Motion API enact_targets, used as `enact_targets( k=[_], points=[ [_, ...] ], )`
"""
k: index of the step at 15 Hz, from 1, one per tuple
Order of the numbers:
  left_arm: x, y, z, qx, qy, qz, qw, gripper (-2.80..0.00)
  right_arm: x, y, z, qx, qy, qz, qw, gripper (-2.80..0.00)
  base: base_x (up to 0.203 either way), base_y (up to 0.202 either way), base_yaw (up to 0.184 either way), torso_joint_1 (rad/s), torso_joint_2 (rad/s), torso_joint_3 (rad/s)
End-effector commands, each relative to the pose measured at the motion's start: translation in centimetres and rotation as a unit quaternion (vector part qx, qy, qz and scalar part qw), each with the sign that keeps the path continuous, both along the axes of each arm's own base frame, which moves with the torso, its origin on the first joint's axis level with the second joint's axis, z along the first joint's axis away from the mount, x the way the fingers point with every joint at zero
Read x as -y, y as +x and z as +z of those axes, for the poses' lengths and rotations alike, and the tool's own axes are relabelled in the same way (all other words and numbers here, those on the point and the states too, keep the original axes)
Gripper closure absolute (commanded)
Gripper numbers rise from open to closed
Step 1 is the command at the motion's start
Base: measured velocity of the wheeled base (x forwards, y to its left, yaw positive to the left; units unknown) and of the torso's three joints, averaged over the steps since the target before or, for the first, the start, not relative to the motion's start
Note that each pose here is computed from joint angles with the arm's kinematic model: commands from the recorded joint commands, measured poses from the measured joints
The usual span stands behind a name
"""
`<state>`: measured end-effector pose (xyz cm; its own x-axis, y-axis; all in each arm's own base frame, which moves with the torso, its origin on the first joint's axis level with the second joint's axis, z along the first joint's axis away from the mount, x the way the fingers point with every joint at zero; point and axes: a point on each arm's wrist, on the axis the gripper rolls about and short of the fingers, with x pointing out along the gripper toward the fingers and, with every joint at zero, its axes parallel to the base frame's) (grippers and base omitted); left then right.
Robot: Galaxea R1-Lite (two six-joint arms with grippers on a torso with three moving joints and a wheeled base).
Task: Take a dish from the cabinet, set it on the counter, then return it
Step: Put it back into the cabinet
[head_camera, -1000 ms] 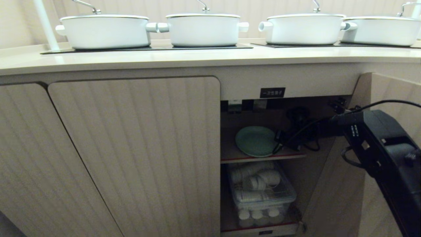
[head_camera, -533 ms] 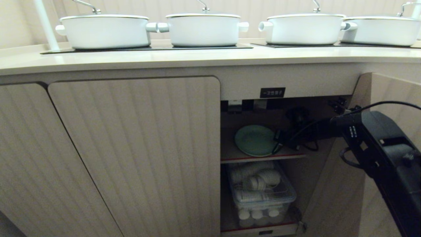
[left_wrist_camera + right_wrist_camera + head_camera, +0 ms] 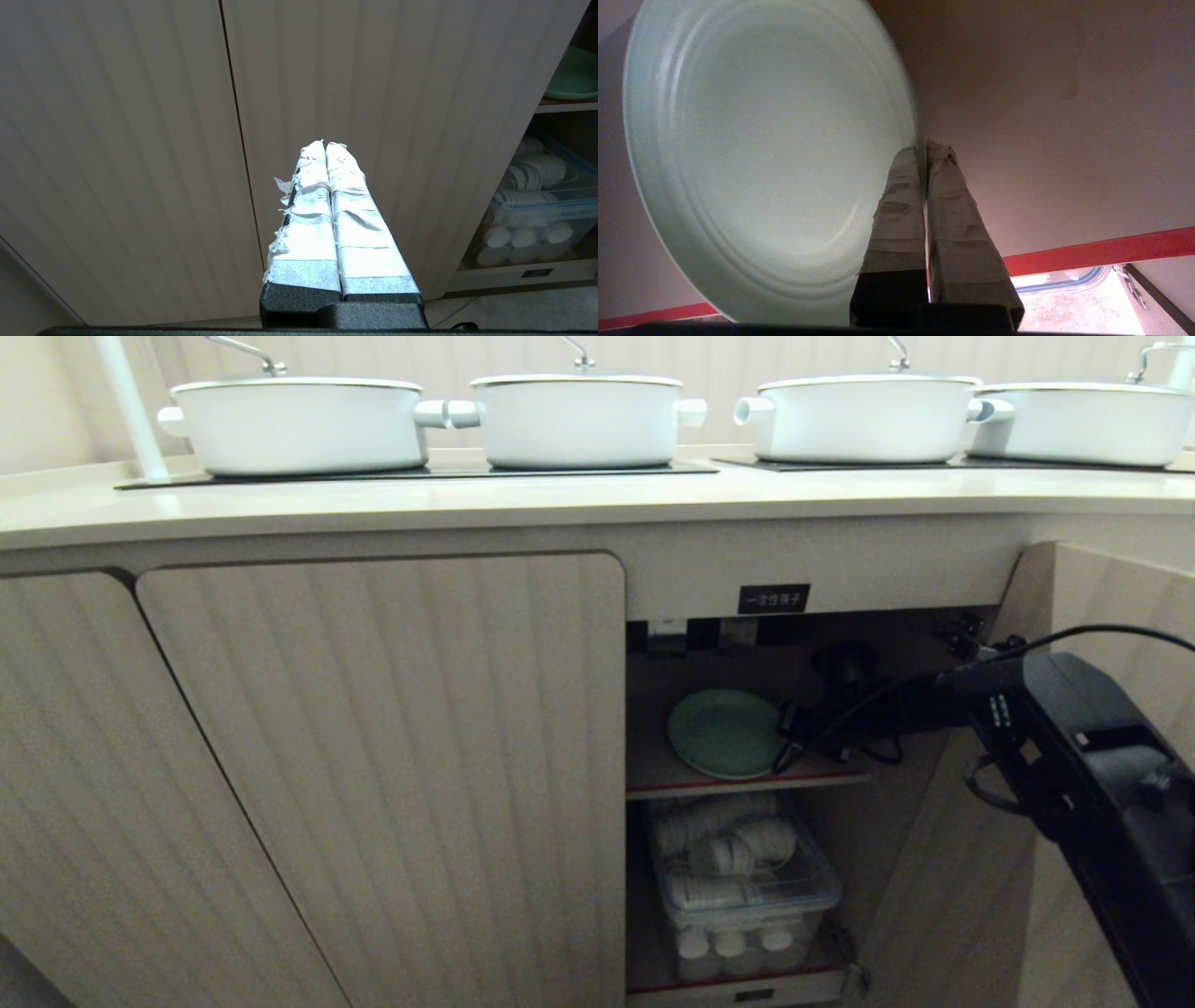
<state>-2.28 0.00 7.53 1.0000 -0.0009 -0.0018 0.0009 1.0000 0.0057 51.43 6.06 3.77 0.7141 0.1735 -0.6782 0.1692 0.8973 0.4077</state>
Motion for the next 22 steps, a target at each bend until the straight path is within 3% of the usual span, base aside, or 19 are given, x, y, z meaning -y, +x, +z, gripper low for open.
enact_targets(
  k=[1, 21, 22],
  points=[
    [0.0, 0.0, 0.0, 0.0, 0.0, 0.0, 1.0, 0.0, -0.01, 0.0, -0.15, -0.002, 0.001, -0.001, 1.0, 0.0, 0.0, 0.0, 0.0, 0.0, 0.0, 0.0],
    [0.0, 0.0, 0.0, 0.0, 0.0, 0.0, 1.0, 0.0, -0.02, 0.08, -0.74, -0.005, 0.001, 0.0, 1.0, 0.0, 0.0, 0.0, 0.0, 0.0, 0.0, 0.0],
    [0.0, 0.0, 0.0, 0.0, 0.0, 0.0, 1.0, 0.0, -0.02, 0.08, -0.74, -0.005, 0.001, 0.0, 1.0, -2.8, 0.0, 0.0, 0.0, 0.0, 0.0, 0.0]
  ],
)
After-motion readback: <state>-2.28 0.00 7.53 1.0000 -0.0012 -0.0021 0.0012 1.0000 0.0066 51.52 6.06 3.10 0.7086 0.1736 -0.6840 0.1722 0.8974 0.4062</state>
